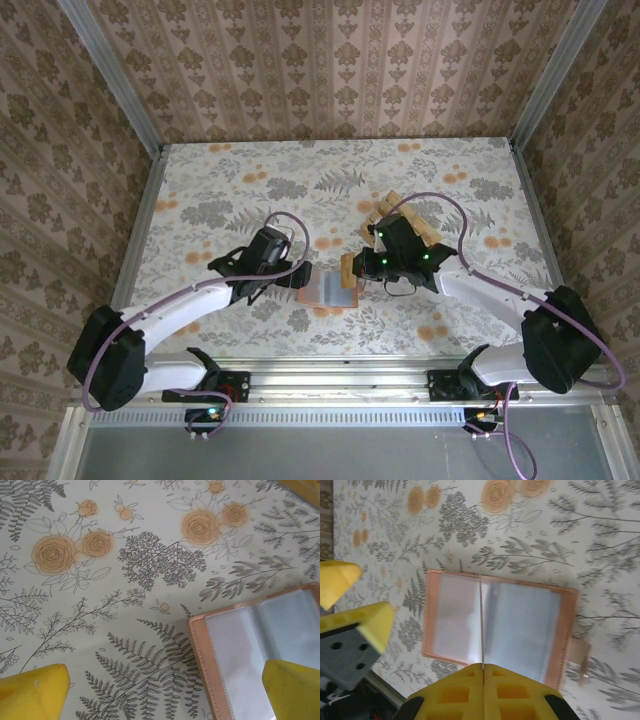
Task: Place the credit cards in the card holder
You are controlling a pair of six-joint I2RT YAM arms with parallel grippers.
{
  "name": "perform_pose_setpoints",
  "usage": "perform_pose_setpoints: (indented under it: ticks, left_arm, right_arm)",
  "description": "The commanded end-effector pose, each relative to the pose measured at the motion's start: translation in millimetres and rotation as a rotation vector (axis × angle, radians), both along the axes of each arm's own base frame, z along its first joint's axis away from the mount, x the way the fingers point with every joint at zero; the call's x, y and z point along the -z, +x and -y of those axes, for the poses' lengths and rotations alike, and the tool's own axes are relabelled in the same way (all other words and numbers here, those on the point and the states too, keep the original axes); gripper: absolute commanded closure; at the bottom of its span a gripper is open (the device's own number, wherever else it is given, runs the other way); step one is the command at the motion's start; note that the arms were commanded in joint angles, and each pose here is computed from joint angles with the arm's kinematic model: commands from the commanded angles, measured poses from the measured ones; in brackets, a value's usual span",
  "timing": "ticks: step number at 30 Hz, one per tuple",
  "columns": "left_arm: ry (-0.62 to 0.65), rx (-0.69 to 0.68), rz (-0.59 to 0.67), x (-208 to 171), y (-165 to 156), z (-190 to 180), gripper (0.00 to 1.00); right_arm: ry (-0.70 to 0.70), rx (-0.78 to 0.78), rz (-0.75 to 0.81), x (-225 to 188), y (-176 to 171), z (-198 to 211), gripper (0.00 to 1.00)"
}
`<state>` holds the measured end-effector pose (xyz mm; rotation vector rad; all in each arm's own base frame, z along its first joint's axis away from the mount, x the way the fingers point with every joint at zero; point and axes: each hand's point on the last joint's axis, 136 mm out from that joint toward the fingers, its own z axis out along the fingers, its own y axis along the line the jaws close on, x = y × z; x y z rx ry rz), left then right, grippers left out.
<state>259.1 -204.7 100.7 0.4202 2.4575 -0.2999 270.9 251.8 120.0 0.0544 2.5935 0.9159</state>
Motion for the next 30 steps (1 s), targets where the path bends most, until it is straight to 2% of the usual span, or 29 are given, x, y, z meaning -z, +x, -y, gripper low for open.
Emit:
perform_pose_setpoints:
  ticks: [1,8,18,30]
  left_arm:
    - [0.049,-0.017,0.007,6.4,1.7,-5.9,0.0]
    - [0.054,-0.02,-0.003,11.8,1.3,-2.7,0.0]
    - [0.085,0.015,-0.008,14.9,2.4,10.9,0.0]
    - [0.111,0.074,0.011,4.7,-1.6,23.9,0.0]
  right_arm:
    - [0.068,0.031,0.019,-4.1,7.4,-16.2,1.0]
    - [0.031,0.008,-0.028,29.2,0.5,-27.0,1.0]
    - [-0.02,0.013,-0.061,62.1,-8.8,-15.5,1.0]
    - [-0.053,0.041,-0.074,78.0,-9.2,3.8,1.0]
